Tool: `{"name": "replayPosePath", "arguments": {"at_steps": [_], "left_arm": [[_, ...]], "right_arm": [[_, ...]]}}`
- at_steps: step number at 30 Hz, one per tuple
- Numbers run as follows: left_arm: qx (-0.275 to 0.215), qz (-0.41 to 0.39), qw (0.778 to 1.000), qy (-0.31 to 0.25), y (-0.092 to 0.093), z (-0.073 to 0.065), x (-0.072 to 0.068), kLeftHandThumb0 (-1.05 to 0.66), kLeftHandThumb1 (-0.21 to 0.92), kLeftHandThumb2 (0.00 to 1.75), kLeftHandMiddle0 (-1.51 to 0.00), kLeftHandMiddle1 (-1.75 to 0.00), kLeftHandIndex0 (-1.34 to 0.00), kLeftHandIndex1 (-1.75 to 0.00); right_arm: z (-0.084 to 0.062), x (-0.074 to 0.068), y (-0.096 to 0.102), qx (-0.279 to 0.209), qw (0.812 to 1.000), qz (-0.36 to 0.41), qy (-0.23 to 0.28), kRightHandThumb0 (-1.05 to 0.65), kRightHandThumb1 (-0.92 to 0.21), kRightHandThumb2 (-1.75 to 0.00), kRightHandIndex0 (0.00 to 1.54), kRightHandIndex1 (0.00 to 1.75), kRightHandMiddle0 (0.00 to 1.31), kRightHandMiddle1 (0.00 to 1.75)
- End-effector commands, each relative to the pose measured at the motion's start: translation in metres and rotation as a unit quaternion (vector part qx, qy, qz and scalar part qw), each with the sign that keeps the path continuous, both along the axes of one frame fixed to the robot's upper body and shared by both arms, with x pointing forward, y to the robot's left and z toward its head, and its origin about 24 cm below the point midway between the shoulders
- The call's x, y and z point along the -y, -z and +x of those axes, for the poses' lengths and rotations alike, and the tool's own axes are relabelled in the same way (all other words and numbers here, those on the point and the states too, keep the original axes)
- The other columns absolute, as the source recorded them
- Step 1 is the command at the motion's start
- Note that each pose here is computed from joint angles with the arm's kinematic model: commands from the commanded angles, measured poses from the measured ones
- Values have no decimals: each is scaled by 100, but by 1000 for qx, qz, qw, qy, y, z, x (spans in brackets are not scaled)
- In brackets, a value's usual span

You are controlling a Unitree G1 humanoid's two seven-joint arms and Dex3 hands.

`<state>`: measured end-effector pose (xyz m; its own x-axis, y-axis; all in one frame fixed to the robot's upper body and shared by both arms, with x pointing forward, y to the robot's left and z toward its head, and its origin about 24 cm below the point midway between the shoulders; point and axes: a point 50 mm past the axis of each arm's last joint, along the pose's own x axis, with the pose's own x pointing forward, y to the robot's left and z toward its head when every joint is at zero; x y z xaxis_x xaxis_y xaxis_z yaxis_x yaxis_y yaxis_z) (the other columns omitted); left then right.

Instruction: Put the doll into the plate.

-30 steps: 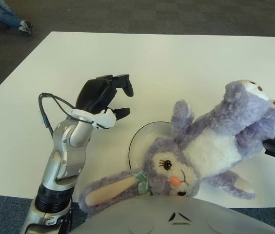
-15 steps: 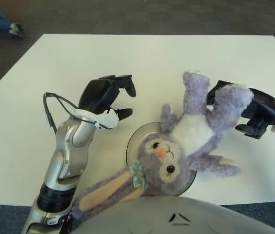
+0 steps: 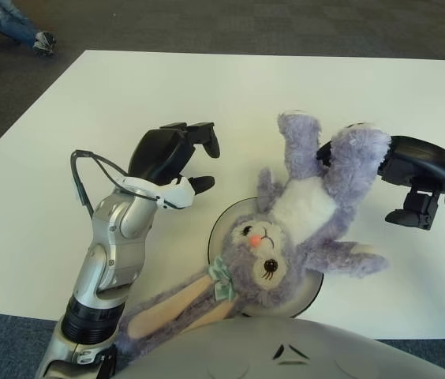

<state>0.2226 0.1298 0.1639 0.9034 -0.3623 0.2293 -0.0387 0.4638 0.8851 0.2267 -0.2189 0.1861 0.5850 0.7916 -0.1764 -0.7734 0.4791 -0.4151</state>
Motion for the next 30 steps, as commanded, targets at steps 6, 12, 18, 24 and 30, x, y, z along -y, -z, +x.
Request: {"name": "replayPosePath", "arguments": {"at_steps": [6,12,18,24,30], "left_arm": [[-7,1,1000,1,-2,-1,1,-1,20,133,-66,-175,-73,-135],[-5,-7,1000,4,-1,-2,0,-1,20,132,-66,-175,-76,-132],[-9,-11,1000,6,-1,-2,0,-1,20,131,-65,-175,-75,-132],[-1,-3,1000,3,0,-1,0,-1,20,132,-66,-175,-75,-132],[4,4,1000,0,0,0,0,-1,20,132,-66,-175,-75,-132]], "right_arm": [[1,-4,-1,56,998,-39,18,-48,-27,-101,14,45,0,79],[1,-5,0,83,994,-60,27,-56,-37,-93,16,51,0,76],[2,-4,0,82,995,-58,29,-57,-40,-91,18,54,0,76],[2,-4,0,84,994,-49,48,-56,-39,-90,18,57,0,80],[13,12,-3,113,989,-22,97,-54,-36,-93,13,56,0,86]]}}
